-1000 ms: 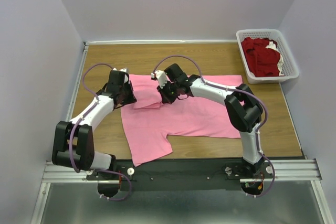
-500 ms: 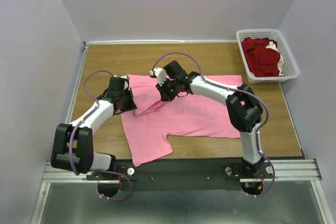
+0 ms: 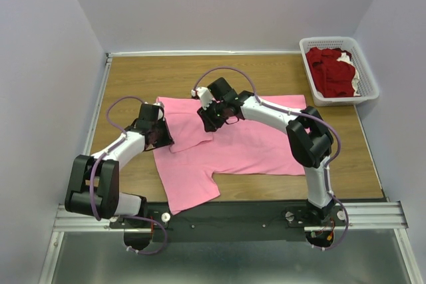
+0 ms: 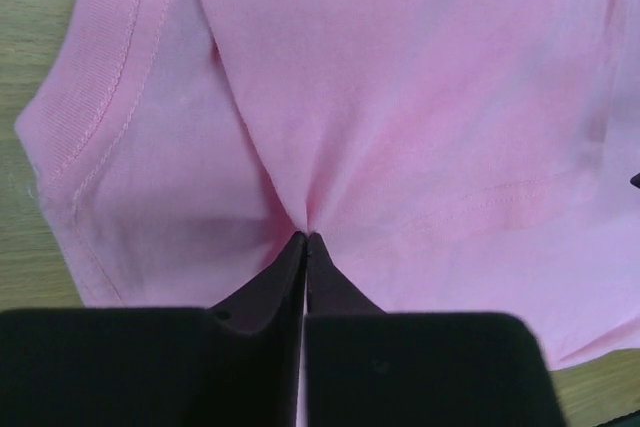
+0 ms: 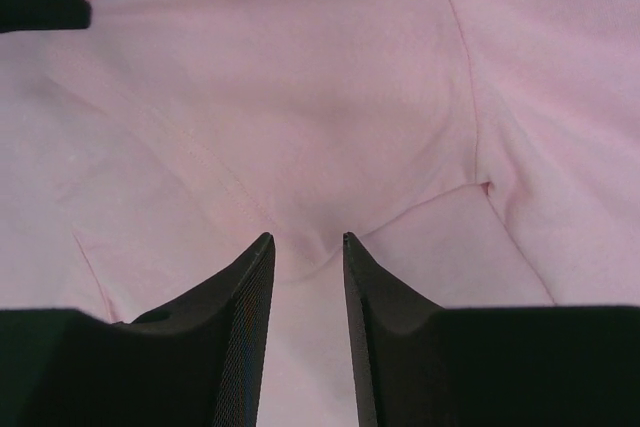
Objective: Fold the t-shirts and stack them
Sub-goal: Fold the tshirt
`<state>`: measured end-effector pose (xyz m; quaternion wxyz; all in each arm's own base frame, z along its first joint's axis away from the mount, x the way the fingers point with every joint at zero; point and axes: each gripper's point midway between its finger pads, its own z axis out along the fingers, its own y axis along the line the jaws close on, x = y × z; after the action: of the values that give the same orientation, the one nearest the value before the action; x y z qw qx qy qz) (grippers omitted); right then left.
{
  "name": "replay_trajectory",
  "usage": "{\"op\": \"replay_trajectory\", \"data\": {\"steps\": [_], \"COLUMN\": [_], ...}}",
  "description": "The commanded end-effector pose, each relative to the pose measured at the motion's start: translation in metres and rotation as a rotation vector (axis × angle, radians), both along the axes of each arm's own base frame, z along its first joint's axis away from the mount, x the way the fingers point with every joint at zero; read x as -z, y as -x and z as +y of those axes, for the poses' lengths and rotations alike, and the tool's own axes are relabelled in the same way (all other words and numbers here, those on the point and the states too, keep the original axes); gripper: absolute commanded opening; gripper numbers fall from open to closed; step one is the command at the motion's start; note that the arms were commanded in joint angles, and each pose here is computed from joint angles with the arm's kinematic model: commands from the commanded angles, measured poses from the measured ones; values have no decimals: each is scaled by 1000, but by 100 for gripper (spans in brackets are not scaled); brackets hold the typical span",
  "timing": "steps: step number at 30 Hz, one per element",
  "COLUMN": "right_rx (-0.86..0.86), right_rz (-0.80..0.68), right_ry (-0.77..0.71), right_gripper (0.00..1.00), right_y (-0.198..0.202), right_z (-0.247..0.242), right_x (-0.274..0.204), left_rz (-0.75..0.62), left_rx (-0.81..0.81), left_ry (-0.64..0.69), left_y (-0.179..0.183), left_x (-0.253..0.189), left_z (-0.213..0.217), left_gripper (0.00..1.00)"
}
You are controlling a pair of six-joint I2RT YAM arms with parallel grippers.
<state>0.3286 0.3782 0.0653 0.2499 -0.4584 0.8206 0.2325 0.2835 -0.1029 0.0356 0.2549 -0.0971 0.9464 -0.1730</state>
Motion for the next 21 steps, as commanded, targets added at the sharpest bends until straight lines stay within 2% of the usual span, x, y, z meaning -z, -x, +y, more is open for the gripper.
{"op": "replay_trajectory", "data": {"steps": [1, 2, 4, 5, 6, 9, 13, 16, 19, 20, 21], "right_rx": [23, 31, 92, 123, 175, 281, 558, 769, 923, 953, 978], "right_rz": [46, 50, 26, 14, 3, -35, -44, -77, -56, -57, -53], "right_ry": [-37, -37, -10, 8, 15, 50, 27, 28, -11, -24, -31], "right_gripper": [41, 41, 40, 41, 41, 41, 41, 42, 42, 42, 42], "right_y": [12, 13, 5, 2, -6, -26, -69, -100, -120, -126, -129], "right_z": [2, 2, -5, -11, -18, -44, -103, -158, -203, -212, -220], "right_x": [-16, -16, -15, -12, -13, -10, -20, -23, -22, -22, -21], "left_rz": [-23, -35, -41, -74, -97, -211, -379, -413, -385, -331, -323], "left_rx": [-11, -11, -33, -47, -73, -143, -219, -210, -194, -192, -189], "left_ry": [-6, -4, -19, -19, -41, -68, -78, -76, -77, -91, -93], "left_y": [1, 1, 2, -1, -4, -17, -54, -91, -132, -143, -152], "left_x": [-4, -7, -12, -22, -30, -65, -114, -127, -113, -88, -84], "left_z": [2, 1, 6, 8, 13, 26, 37, 31, 23, 21, 20], "left_gripper": [22, 34, 45, 55, 59, 65, 65, 59, 46, 37, 33]}}
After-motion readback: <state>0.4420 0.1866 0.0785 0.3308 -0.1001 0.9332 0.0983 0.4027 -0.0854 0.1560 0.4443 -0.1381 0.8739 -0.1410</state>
